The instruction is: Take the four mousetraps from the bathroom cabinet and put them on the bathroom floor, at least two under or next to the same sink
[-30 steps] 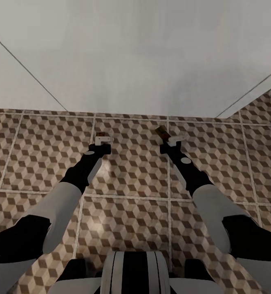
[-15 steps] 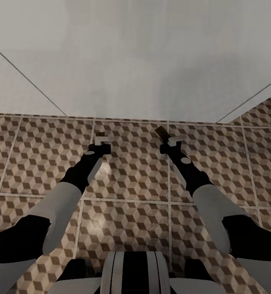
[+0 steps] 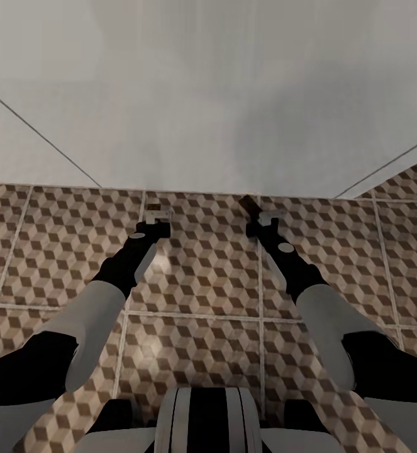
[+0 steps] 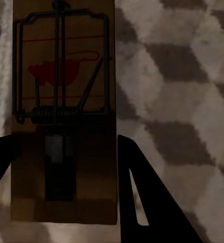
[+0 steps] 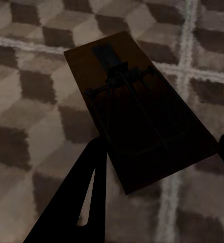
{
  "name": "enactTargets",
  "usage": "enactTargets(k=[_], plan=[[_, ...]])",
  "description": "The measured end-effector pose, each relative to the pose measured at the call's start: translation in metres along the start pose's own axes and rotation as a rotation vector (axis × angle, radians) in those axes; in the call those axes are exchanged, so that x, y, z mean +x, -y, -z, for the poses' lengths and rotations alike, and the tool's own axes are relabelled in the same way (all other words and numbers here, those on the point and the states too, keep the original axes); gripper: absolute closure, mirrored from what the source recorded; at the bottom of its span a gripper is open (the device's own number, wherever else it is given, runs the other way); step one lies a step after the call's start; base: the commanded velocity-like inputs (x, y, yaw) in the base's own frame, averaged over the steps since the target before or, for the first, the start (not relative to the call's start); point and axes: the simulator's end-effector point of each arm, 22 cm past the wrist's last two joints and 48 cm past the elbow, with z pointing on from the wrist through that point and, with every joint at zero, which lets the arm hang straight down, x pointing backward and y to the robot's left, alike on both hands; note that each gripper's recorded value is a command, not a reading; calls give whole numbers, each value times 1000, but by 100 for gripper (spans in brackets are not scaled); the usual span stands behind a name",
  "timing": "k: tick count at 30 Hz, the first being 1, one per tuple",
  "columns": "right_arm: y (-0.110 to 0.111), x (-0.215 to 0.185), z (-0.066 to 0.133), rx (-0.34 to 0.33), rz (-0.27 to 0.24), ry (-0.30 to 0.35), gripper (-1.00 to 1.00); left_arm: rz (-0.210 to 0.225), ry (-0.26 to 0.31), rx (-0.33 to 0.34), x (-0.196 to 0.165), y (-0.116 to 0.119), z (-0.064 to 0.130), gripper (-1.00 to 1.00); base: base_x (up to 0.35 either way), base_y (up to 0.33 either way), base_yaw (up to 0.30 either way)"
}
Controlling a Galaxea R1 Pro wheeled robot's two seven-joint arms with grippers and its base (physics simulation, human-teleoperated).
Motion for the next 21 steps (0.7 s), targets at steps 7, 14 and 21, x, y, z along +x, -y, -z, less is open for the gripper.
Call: enactTargets(k=[7, 14, 21], plan=[[-3, 25, 2, -5, -5, -55, 100, 0, 1, 0, 0, 0, 0, 100, 12, 0, 0], [-9, 50, 6, -13, -12, -109, 100, 0, 3, 1, -1, 0, 0, 100, 0, 0, 0], [-12, 66, 9, -14, -17, -145, 100, 3, 19, 3, -9, 2, 1, 100, 0, 0, 0]])
